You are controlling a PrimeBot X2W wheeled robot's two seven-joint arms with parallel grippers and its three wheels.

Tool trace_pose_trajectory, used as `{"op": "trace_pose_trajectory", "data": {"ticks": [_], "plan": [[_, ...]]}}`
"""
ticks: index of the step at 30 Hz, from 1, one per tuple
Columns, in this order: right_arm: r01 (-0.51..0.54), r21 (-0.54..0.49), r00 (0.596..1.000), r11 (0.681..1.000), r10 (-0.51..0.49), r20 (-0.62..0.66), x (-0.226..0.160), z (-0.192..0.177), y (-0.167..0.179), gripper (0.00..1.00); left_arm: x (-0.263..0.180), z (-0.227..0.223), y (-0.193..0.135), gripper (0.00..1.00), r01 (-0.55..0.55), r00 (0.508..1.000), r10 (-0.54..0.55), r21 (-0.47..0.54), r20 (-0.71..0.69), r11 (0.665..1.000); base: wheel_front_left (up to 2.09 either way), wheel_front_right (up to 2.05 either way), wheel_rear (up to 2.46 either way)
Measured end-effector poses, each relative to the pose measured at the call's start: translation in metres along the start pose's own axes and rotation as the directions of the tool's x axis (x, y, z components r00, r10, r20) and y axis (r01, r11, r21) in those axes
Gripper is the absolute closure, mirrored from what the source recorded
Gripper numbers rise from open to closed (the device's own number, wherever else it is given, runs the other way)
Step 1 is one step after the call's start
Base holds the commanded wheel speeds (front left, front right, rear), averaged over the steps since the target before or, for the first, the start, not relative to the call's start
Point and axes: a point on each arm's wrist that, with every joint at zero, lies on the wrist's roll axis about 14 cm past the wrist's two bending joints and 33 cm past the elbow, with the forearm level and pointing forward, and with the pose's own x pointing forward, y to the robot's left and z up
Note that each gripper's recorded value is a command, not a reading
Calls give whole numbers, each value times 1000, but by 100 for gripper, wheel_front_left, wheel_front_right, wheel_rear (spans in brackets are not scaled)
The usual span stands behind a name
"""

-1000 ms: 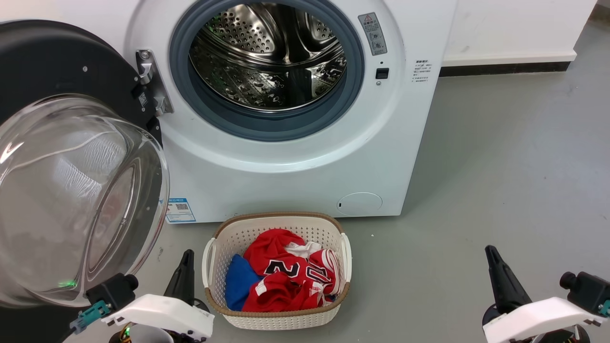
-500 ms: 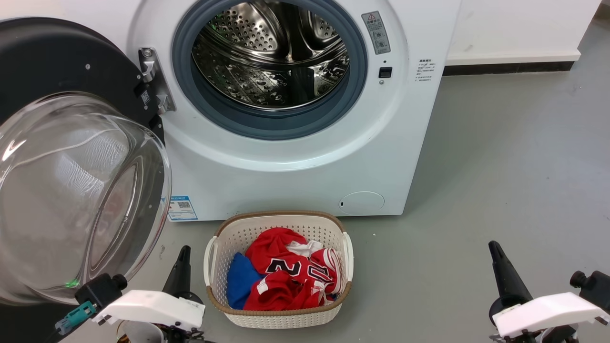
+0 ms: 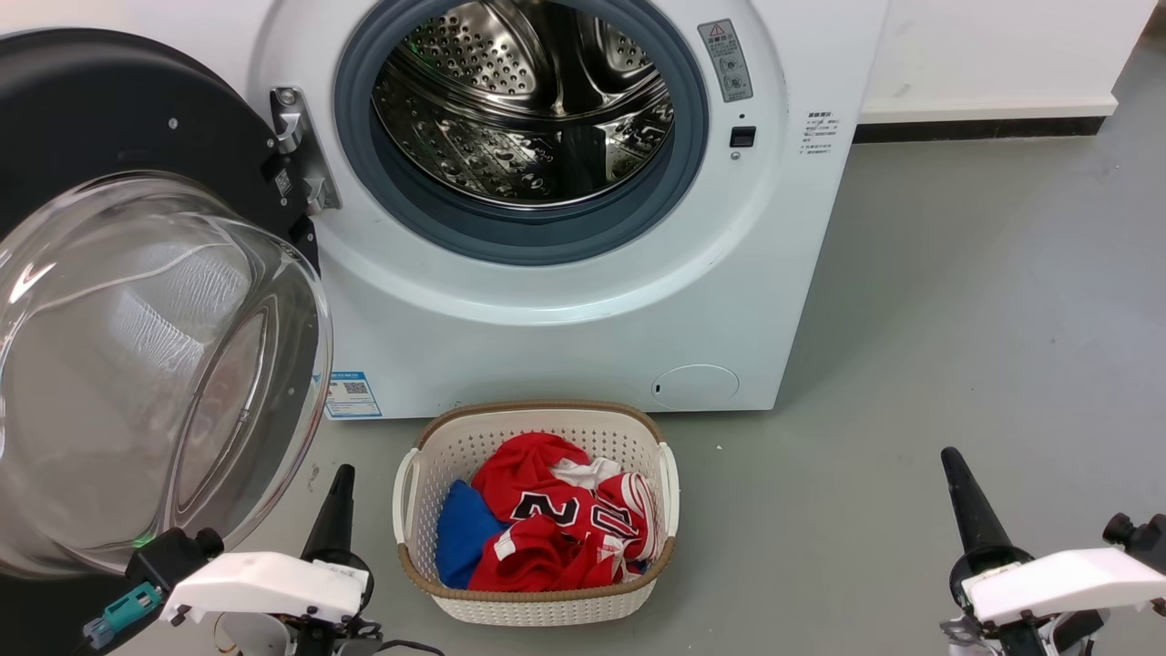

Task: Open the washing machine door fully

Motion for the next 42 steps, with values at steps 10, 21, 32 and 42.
{"op": "trace_pose_trajectory", "data": {"ticks": [10,21,32,42], "plan": [[-2,110,1000,994,2,6,4,2,0,100,0,3,0,100,6,1000,-6,-110,6,994,0,0,0],[-6,218,1000,976,4,10,9,4,0,100,2,9,-1,100,19,1000,-15,-213,19,977,0,0,0],[-15,317,1000,948,10,17,14,6,2,100,2,15,-1,100,34,999,-25,-304,35,952,0,0,0],[-17,396,1000,918,10,20,17,7,2,100,2,19,0,100,48,998,-31,-380,51,924,0,0,0]]}}
